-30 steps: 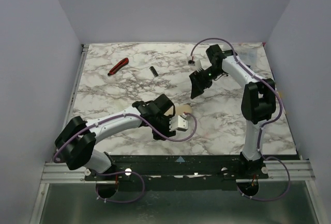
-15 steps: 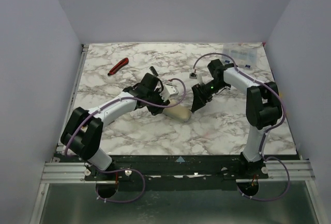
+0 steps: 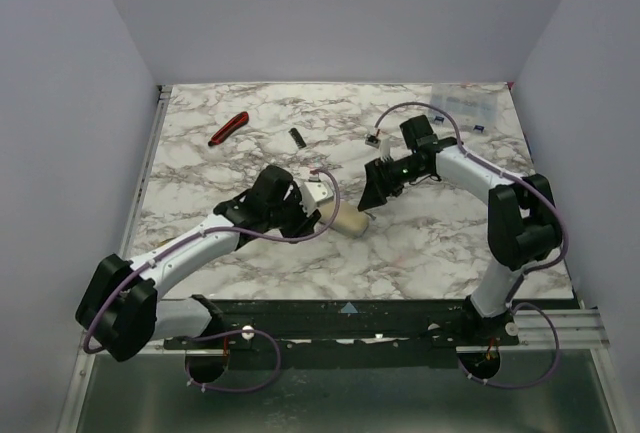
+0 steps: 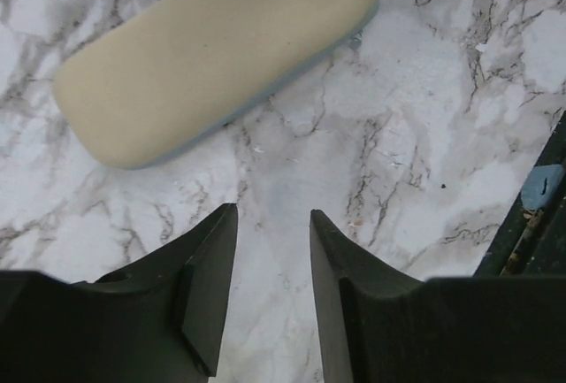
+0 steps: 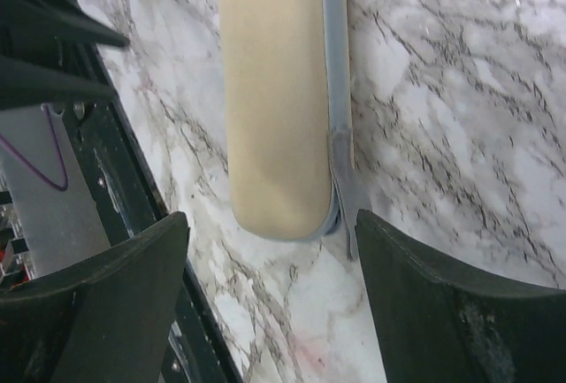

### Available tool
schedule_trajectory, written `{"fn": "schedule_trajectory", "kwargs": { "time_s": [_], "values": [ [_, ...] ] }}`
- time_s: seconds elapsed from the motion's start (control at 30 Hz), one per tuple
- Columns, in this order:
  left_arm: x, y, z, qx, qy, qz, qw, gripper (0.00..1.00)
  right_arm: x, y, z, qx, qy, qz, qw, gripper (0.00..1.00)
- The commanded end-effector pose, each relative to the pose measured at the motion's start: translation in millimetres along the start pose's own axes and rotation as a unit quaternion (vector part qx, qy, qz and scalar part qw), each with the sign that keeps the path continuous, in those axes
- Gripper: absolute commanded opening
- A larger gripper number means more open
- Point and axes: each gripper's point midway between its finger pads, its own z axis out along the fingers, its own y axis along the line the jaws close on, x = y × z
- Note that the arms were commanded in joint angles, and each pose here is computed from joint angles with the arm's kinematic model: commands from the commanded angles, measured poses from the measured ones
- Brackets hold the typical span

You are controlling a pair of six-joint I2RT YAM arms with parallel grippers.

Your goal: Open the umbrella

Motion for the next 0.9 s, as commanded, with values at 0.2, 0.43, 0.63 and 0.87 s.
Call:
{"fn": "schedule_trajectory", "kwargs": {
  "time_s": [0.2,0.43,0.63,0.87],
  "values": [
    [24.6,8.3,45.5,-0.002,0.120,-0.105,0.987,0.28,-13.1,-1.5,40.6,-0.048,-0.026,0.058,0.997,0.87],
    [-21.8,13.1,76.6,0.032,0.045,-0.134,0.989,0.25,11.0,-13.8,46.7,-0.016,-0.005,0.081,0.997,0.85],
    [-43.2,0.2,103.8,0.073,0.011,-0.143,0.987,0.25,30.8,-20.9,40.5,0.023,0.013,0.092,0.995,0.78],
    [-38.3,-8.9,105.3,0.067,-0.030,-0.128,0.989,0.30,46.9,-17.0,33.2,0.036,0.022,0.104,0.994,0.53]
  ]
}}
